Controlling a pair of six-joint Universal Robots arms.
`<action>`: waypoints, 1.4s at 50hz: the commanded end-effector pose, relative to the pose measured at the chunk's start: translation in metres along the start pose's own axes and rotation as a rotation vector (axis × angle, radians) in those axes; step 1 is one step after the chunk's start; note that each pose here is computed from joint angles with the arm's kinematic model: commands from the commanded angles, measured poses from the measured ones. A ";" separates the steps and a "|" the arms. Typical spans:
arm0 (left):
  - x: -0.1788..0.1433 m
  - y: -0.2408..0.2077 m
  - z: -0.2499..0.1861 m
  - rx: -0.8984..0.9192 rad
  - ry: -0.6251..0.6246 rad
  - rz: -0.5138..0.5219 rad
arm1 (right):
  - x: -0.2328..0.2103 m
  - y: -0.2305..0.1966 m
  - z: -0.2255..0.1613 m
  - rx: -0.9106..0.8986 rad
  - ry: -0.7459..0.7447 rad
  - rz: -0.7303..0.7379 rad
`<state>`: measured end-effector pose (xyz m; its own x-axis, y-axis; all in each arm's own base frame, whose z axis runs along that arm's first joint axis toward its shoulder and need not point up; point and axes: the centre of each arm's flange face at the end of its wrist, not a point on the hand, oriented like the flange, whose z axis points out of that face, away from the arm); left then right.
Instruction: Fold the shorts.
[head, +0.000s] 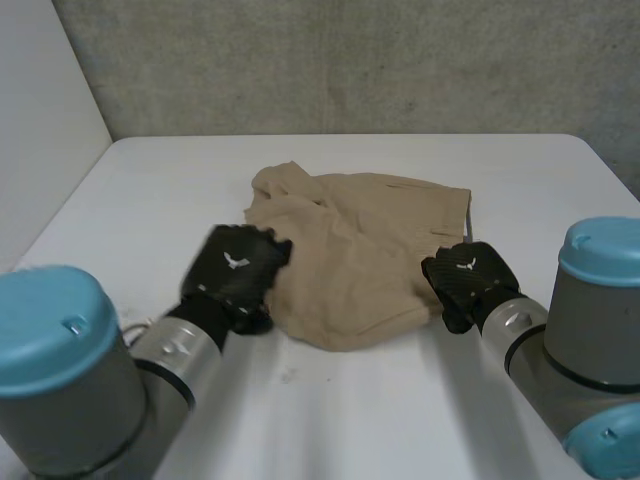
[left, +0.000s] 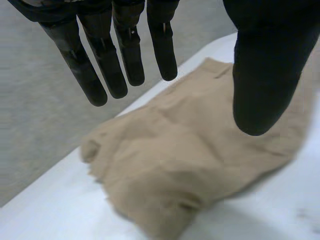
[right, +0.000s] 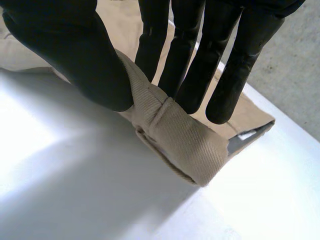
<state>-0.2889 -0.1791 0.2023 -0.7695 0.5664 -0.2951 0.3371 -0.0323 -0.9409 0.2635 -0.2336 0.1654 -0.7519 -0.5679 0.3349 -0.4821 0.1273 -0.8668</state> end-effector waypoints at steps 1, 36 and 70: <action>-0.028 0.011 0.009 -0.032 -0.079 -0.061 | -0.003 0.007 -0.003 -0.006 -0.003 0.075; -0.044 0.087 0.079 -0.206 -0.020 -0.134 | -0.003 0.005 -0.002 0.001 -0.008 0.148; -0.036 0.095 0.092 -0.266 0.020 -0.139 | -0.001 0.005 -0.001 0.005 -0.001 0.147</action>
<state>-0.2790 -0.2784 0.1103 -0.8095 0.5636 -0.1643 0.3553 0.2476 -0.9014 0.2614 -0.2313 0.1605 -0.8138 -0.5442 0.2040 -0.3651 0.2056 -0.9080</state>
